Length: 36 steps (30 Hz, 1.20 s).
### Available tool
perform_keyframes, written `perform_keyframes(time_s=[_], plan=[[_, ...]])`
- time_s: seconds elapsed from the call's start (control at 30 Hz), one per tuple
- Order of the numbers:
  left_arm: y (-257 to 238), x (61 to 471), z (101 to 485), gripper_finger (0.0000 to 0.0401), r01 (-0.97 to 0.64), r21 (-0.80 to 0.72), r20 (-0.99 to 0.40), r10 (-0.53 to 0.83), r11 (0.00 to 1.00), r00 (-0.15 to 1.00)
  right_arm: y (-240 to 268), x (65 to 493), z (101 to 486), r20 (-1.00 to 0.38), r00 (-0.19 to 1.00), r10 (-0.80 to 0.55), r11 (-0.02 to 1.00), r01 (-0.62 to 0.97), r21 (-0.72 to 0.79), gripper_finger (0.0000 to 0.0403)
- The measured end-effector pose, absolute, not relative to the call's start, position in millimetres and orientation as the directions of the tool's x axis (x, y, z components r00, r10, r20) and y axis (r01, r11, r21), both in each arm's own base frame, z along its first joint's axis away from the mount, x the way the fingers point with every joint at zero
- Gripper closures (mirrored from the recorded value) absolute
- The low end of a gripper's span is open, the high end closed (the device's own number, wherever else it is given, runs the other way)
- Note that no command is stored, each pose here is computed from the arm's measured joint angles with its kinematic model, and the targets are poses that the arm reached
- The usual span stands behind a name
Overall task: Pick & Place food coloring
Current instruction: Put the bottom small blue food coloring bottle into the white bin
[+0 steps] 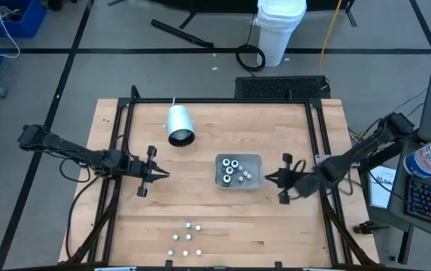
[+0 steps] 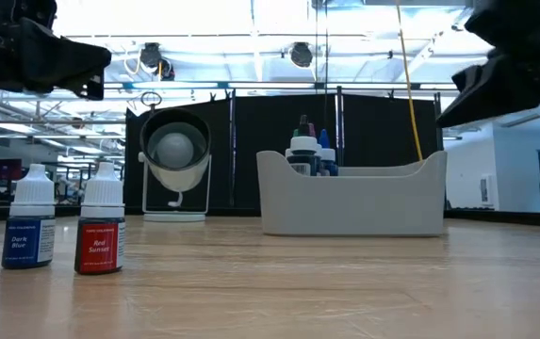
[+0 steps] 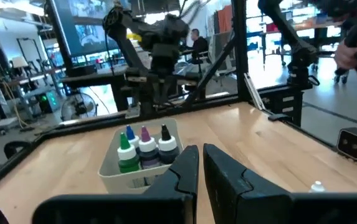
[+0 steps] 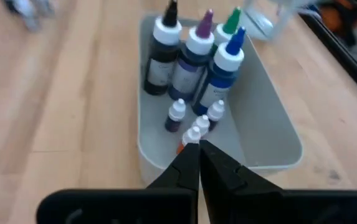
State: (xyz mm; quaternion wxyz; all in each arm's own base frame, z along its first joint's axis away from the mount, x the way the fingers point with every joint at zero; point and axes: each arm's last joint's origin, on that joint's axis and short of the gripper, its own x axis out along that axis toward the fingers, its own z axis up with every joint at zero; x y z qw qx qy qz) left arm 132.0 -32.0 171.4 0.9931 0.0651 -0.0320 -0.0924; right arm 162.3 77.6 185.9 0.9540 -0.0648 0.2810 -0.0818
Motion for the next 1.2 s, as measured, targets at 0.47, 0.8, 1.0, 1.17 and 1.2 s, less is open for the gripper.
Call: perform_keyframes(time_s=[0.47,0.8,1.0,1.17,1.2], plan=[[-19.8,133.5,158.0,0.0368,-0.260,-0.084,-0.178,0.243,0.962,0.954,44.2,117.1,166.2,-0.047,0.999,-0.027,0.999,0.025,-0.043,0.0402],[-47.0,150.4,232.3,0.0395,-0.119,-0.022,-0.639,0.078,0.993,0.765,44.8,118.4,172.5,0.032,0.999,-0.031,0.998,0.032,-0.047,0.0402],[-85.2,174.9,261.5,0.0397,0.079,-0.049,-0.787,-0.088,0.996,0.611,44.8,118.3,174.7,0.053,0.998,-0.027,0.997,0.030,-0.072,0.0402],[-122.6,197.1,261.6,0.0387,0.167,-0.046,-0.838,-0.129,0.985,0.531,44.9,118.5,173.1,0.039,0.999,-0.026,0.995,0.029,-0.092,0.0402],[-130.8,200.9,258.7,0.0381,0.171,-0.048,-0.848,-0.130,0.984,0.515,45.0,118.6,172.9,0.037,0.999,-0.026,0.995,0.029,-0.093,0.0401]])
